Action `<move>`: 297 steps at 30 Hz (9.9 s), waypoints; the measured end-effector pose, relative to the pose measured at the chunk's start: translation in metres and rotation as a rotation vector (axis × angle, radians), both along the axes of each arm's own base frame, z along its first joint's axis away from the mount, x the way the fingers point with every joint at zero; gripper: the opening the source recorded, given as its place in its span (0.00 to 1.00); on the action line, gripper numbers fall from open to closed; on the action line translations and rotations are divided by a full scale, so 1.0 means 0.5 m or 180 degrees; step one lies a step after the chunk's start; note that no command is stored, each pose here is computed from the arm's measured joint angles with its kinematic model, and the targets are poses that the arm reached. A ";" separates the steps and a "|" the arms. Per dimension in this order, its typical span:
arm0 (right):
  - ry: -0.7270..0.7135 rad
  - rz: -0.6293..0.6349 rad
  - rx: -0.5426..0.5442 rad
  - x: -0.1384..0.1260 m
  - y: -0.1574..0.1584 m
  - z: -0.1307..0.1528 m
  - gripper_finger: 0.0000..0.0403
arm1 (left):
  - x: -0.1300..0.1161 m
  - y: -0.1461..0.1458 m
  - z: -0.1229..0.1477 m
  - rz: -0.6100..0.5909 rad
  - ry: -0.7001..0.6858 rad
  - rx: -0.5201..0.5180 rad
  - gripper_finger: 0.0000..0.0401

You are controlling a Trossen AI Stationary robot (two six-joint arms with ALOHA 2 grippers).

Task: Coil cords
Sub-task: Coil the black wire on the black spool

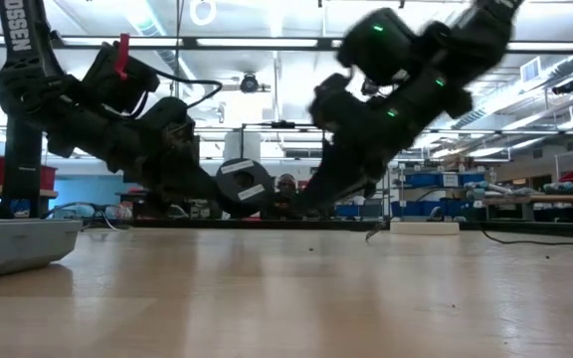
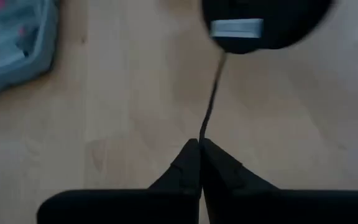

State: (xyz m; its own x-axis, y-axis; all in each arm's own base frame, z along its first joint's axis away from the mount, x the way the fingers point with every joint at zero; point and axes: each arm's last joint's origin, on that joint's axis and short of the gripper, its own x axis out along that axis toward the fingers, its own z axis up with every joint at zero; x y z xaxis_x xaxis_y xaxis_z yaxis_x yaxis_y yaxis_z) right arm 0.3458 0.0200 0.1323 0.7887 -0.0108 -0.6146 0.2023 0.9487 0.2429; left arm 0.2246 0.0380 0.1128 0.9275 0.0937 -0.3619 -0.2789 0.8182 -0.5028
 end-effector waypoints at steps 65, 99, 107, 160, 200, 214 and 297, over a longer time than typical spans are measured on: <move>0.0334 -0.0519 -0.0197 0.052 -0.057 0.087 0.00 | 0.000 -0.004 -0.018 -0.0127 0.0445 0.0078 0.00; 0.1867 0.1193 -0.1522 -0.012 -0.057 0.056 0.22 | -0.001 -0.006 -0.023 -0.0121 0.0576 0.0103 0.00; 0.2028 0.1363 -0.1703 -0.042 -0.059 0.014 0.20 | -0.001 -0.006 -0.023 -0.0118 0.0570 0.0104 0.00; 0.0499 -0.0331 -0.0030 0.037 -0.030 0.070 0.00 | 0.016 -0.002 0.014 -0.0048 -0.0107 0.0185 0.00; 0.0940 -0.0117 0.0196 0.043 -0.005 -0.009 0.00 | 0.031 0.005 0.075 0.0259 -0.1038 0.0392 0.00; 0.1113 -0.0542 -0.0088 0.004 -0.031 0.050 0.00 | 0.020 -0.002 0.013 -0.0066 -0.0011 0.0319 0.00; 0.1743 -0.0960 -0.0059 -0.051 0.011 0.051 0.00 | 0.021 0.010 0.025 -0.0107 -0.0228 0.0290 0.00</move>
State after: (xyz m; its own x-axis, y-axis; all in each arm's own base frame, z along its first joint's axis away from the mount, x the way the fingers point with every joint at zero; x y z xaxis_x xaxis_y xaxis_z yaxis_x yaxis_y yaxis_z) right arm 0.3201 0.0253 0.1579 0.3199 -0.1985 -0.9264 0.5525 0.8334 0.0122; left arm 0.2351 0.0429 0.1252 0.9538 0.0917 -0.2860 -0.2166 0.8696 -0.4436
